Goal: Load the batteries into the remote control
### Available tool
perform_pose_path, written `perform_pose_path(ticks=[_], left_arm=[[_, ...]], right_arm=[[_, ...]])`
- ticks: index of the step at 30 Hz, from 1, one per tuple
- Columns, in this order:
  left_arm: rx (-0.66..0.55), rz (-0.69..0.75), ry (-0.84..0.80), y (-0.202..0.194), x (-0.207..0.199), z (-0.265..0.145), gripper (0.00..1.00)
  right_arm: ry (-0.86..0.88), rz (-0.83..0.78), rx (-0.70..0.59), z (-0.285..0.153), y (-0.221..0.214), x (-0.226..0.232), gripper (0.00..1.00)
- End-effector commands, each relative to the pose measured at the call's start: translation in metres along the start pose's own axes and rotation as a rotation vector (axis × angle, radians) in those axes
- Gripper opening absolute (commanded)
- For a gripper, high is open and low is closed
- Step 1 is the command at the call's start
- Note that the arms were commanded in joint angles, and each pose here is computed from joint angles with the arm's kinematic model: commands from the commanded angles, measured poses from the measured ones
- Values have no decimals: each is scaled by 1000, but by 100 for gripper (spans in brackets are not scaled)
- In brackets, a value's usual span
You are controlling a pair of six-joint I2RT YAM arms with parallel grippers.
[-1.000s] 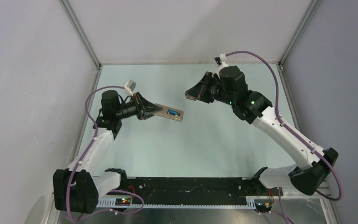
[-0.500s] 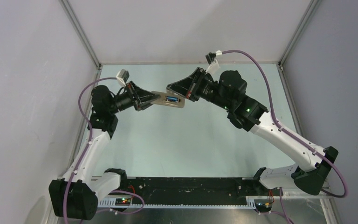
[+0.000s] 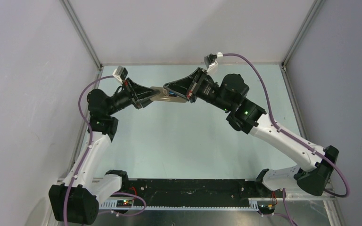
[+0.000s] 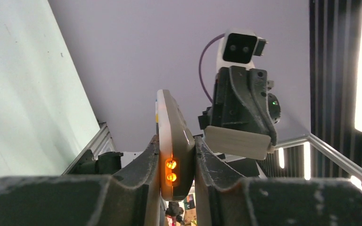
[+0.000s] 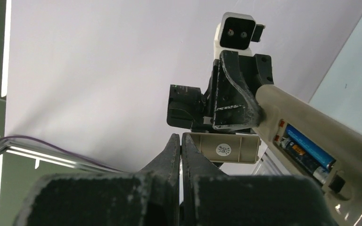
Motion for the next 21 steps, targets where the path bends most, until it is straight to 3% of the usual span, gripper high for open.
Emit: perform_pose_path(ticks=[1, 21], left_arm=[[7, 14, -73, -8, -18, -4, 0], [-11, -47, -87, -9, -10, -6, 0]], right_arm=[[83, 51, 7, 2, 2, 10, 0], [67, 68, 8, 9, 0, 1, 0]])
Point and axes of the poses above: each gripper's point midway between its finger pads, its own z axis out along the fingers, its own x axis along the line the jaws close on, y = z × x, the point moved 6 cm from there along -z, back along the fingers, and after that the axes turned 2 degrees about -z, right-handed, at the moved point
